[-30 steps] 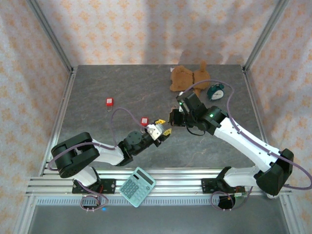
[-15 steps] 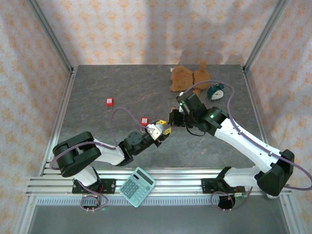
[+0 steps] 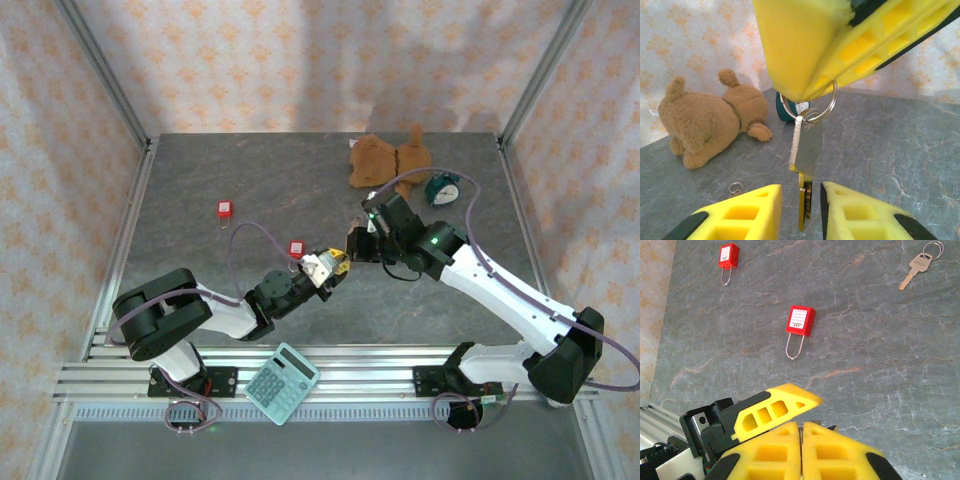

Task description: Unlock with the key

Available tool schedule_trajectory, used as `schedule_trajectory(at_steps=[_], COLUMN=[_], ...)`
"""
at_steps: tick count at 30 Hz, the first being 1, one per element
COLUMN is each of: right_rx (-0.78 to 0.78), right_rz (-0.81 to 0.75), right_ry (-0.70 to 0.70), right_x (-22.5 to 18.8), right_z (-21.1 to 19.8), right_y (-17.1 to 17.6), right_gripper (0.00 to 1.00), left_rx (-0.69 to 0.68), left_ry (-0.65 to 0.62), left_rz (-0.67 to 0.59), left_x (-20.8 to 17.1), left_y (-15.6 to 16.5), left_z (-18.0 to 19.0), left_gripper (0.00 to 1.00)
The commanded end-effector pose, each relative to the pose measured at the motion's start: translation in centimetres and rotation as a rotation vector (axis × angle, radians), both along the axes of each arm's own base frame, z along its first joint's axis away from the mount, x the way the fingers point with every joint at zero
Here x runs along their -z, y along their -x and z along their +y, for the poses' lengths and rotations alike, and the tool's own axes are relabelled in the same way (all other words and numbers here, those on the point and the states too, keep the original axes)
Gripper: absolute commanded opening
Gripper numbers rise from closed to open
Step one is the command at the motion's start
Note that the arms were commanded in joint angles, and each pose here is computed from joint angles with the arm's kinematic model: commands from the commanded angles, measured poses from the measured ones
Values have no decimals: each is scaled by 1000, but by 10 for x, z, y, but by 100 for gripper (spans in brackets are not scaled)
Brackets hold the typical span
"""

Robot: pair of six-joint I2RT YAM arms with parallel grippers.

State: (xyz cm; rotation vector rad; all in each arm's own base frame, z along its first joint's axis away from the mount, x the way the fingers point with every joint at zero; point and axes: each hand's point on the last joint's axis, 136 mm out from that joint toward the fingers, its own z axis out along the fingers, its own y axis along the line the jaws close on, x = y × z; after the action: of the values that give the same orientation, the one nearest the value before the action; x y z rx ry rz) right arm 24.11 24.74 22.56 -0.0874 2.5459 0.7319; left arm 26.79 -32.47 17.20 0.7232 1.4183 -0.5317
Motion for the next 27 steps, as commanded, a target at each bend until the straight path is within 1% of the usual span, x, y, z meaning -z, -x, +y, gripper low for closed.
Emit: schedule_trajectory(at_steps=[1,7,12,17,20,24,27], right_rx=[4,4,3,3,4,5,8], right_rz=[-20,-20,-18,-24,-28,-38,-38], right_ry=[-28,-23,-28,-25,-28,-34,-28], right_x=[-7,-6,-7,-9,-11,-15,-14], right_z=[2,3,4,3,2,2,1], right_y=[0,-1,-1,-1,-1,-2,-2], right_gripper=[7,7,7,7,7,7,7], left_rx=[9,3,12,19,19,18,8], left_ry=[67,79,75,72,67,55,55], left_rz=[-29,-36,-35,-33,-30,-20,-20], left_x=[-17,-18,-17,-16,-15,-12,-10], left_y=[-1,0,2,2,2,1,1], left_z=[-3,0,-1,-3,-3,-3,-2], left_gripper=[26,24,15,12,13,21,24])
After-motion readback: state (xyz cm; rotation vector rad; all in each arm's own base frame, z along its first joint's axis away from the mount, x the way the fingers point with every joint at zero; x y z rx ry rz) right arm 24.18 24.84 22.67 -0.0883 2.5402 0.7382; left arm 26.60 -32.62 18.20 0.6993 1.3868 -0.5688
